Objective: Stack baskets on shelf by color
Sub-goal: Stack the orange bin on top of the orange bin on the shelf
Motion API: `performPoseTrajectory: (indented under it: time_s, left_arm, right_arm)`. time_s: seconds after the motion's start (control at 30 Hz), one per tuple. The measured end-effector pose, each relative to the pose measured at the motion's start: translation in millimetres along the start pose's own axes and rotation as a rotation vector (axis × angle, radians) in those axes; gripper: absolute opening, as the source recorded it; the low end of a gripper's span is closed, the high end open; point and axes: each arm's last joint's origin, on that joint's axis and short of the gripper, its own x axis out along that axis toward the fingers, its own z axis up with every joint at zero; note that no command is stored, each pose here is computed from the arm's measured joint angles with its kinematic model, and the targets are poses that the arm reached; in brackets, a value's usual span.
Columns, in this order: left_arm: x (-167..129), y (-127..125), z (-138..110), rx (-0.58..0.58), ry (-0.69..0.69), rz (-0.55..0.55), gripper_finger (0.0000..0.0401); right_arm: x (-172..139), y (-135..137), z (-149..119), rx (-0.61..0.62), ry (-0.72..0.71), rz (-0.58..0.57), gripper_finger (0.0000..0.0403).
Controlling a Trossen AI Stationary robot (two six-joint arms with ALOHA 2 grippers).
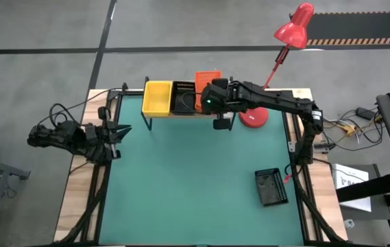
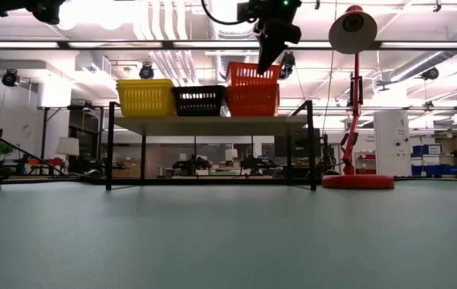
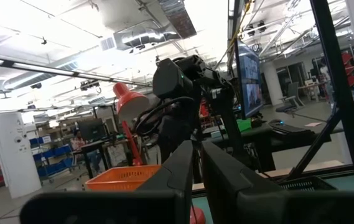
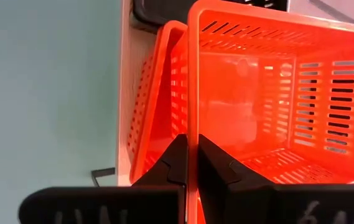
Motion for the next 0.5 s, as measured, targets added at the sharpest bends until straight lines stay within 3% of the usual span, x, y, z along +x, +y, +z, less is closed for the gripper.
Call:
performPoseTrajectory:
  time_s: [0.2, 0.5]
  left_arm:
    - [0.1, 0.0, -0.1, 0.001, 0.001, 0.000, 0.0017]
    - [0.1, 0.0, -0.1, 0.000, 0.001, 0.000, 0.0017]
  right_arm:
    - [-3.8, -2.1, -0.2, 0.077, 0.009, 0.005, 0.0009]
    - [-3.3, 1.0, 1.4, 0.233, -0.030, 0.122, 0.0009]
